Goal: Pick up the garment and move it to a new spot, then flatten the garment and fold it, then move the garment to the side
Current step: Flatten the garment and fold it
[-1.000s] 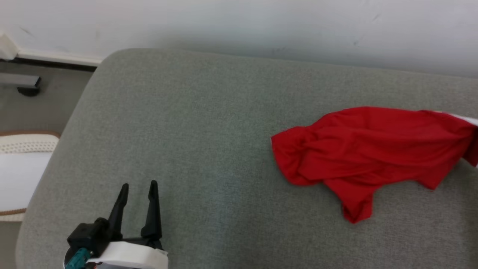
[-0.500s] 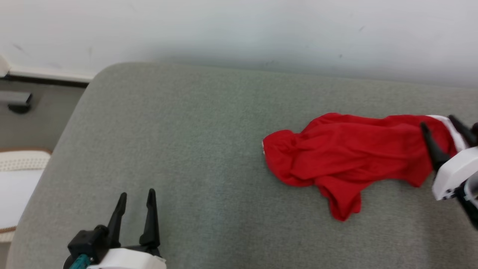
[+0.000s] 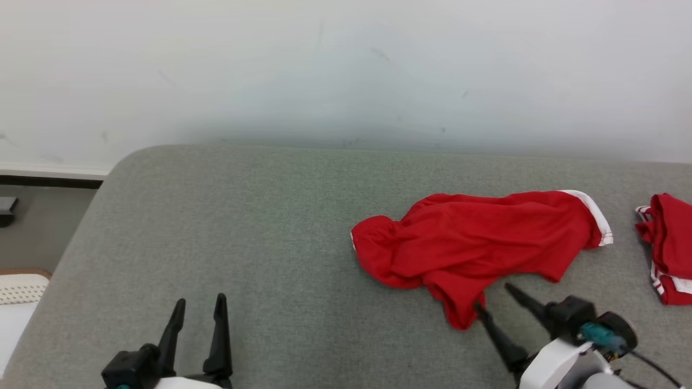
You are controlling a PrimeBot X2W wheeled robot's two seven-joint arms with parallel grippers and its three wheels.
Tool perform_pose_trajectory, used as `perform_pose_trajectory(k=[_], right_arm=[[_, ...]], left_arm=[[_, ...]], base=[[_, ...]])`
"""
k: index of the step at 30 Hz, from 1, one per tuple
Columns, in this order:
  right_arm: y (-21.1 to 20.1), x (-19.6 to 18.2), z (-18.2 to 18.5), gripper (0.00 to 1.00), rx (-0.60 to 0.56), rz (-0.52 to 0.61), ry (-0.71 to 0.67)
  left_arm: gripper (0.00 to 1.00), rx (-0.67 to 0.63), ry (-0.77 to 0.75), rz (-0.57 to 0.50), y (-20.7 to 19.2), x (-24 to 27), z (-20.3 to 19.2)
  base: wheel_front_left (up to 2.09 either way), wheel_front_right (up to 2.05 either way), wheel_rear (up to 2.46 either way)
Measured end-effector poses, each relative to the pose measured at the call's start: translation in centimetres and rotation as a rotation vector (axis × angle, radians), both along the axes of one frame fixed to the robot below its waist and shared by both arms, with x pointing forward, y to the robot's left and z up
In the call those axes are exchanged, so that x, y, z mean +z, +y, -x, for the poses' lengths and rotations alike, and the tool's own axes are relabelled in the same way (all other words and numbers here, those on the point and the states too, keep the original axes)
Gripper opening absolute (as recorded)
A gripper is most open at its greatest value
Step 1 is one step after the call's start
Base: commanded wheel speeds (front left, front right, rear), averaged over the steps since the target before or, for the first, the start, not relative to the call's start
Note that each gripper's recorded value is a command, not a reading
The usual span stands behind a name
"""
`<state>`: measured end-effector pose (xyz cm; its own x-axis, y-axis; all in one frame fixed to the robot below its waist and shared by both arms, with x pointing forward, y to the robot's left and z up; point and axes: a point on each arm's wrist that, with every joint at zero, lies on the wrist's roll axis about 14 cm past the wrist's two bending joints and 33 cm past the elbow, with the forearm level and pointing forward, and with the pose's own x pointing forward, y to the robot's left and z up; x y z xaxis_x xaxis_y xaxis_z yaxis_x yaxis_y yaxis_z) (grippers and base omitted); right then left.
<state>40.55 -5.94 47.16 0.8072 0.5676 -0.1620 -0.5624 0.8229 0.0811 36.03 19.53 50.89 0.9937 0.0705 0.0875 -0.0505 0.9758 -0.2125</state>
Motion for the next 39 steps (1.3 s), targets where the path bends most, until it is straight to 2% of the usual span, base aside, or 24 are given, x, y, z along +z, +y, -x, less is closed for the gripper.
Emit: perform_pose_trajectory(k=[8,16,20,21,22,23,24,25,31,35,39], right_arm=[[4.7,-4.6,3.2,1.0,0.18,0.135,0.151],[5.4,-7.1,2.1,1.0,0.198,0.232,0.232],[5.5,-8.4,1.9,0.77,0.194,0.258,0.285],[5.3,-8.5,1.7,0.66,0.187,0.258,0.29],[5.2,-8.7,1.4,0.48,0.18,0.265,0.292],[5.1,-8.8,1.3,0.48,0.174,0.268,0.294],[5.0,-8.7,1.1,0.39,0.164,0.258,0.29],[5.0,-8.7,1.0,0.0,0.157,0.251,0.288],[5.1,-7.0,0.8,0.0,0.115,0.153,0.232],[4.9,-3.7,0.0,0.0,0.071,0.027,0.142],[2.9,-0.5,-0.5,0.0,0.006,-0.095,0.064]], left_arm=[[1.0,0.049,0.003,0.008,1.4,-0.1,1.1],[1.0,0.121,0.016,0.013,3.4,-0.4,2.5],[1.0,0.143,0.027,0.015,4.1,-0.8,2.8],[1.0,0.145,0.028,0.018,4.1,-0.8,2.8],[1.0,0.147,0.028,0.019,4.2,-0.8,2.8],[1.0,0.149,0.028,0.018,4.2,-0.8,2.8],[1.0,0.149,0.028,0.018,4.2,-0.8,2.8],[1.0,0.15,0.028,0.018,4.3,-0.8,2.8],[1.0,0.118,0.022,0.02,3.4,-0.6,2.0],[1.0,0.081,0.016,0.022,2.3,-0.5,1.3],[1.0,0.039,0.012,0.024,0.9,-0.4,0.6]], base=[[0.0,0.0,0.0],[0.0,0.0,0.0],[0.0,0.0,0.0],[0.0,0.0,0.0],[0.0,0.0,0.0],[0.0,0.0,0.0],[0.0,0.0,0.0],[0.0,0.0,0.0],[0.0,0.0,0.0],[0.0,0.0,0.0],[0.0,0.0,0.0]])
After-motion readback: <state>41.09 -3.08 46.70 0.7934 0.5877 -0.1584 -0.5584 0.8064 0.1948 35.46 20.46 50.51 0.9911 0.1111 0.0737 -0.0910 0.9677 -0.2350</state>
